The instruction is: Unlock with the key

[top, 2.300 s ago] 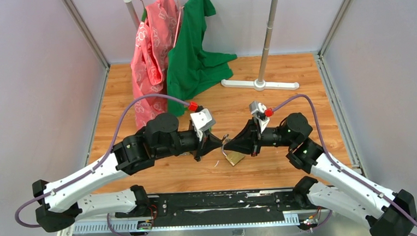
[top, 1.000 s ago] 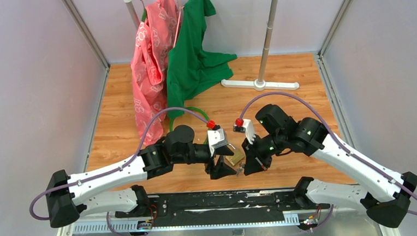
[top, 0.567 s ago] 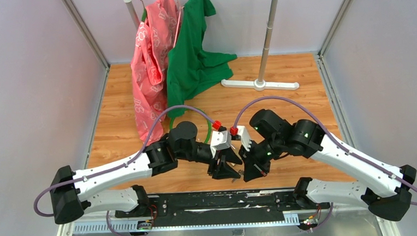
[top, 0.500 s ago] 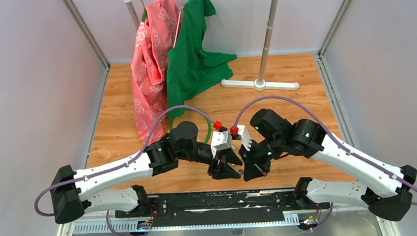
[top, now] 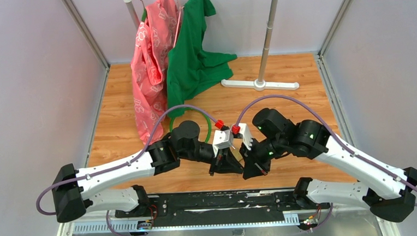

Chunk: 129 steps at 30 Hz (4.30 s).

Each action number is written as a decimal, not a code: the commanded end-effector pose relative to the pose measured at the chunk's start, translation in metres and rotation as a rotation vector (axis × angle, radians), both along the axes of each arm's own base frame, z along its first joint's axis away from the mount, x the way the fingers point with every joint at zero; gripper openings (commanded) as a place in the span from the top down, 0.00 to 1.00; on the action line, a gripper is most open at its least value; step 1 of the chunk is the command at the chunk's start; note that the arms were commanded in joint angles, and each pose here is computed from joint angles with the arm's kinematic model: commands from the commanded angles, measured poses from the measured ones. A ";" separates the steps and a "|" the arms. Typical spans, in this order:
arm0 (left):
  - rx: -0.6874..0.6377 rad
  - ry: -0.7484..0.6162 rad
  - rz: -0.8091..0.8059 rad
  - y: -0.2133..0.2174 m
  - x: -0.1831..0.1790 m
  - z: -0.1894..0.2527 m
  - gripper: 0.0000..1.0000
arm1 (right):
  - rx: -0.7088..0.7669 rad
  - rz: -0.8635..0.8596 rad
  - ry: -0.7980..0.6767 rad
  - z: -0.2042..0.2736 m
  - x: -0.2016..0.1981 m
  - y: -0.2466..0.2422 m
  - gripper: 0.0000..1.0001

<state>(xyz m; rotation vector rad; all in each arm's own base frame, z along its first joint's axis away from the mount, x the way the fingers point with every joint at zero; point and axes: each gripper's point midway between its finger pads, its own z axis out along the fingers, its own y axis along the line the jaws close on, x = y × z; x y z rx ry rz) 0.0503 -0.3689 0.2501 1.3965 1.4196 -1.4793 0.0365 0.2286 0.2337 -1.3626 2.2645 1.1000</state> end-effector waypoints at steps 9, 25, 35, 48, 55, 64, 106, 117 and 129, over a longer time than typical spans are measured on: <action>-0.025 -0.020 0.070 0.003 0.007 0.004 1.00 | 0.036 -0.067 -0.138 0.011 0.018 -0.003 1.00; -0.071 -0.060 0.300 0.013 0.040 0.030 1.00 | 0.181 -0.204 -0.339 0.041 0.047 -0.006 0.42; -0.135 -0.003 0.468 0.023 0.066 0.054 1.00 | 0.346 -0.337 -0.477 0.071 0.066 -0.011 0.32; 0.023 0.034 0.838 0.066 0.117 0.022 1.00 | 0.064 -0.696 -0.579 0.035 0.133 -0.042 0.30; 0.110 0.026 1.059 0.113 0.133 -0.013 1.00 | -0.149 -0.738 -0.449 -0.016 0.154 -0.044 0.17; 0.191 0.025 1.201 0.158 0.134 -0.042 1.00 | -0.323 -0.624 -0.200 -0.084 0.149 -0.028 0.13; 0.225 0.032 1.197 0.155 0.134 -0.065 1.00 | -0.678 -0.535 -0.145 -0.202 0.222 0.005 0.13; 0.216 0.051 1.169 0.146 0.133 -0.063 1.00 | -0.719 -0.709 -0.095 -0.223 0.232 -0.040 0.17; 0.225 0.061 1.140 0.134 0.133 -0.064 1.00 | -0.734 -0.805 -0.015 -0.223 0.206 -0.067 0.23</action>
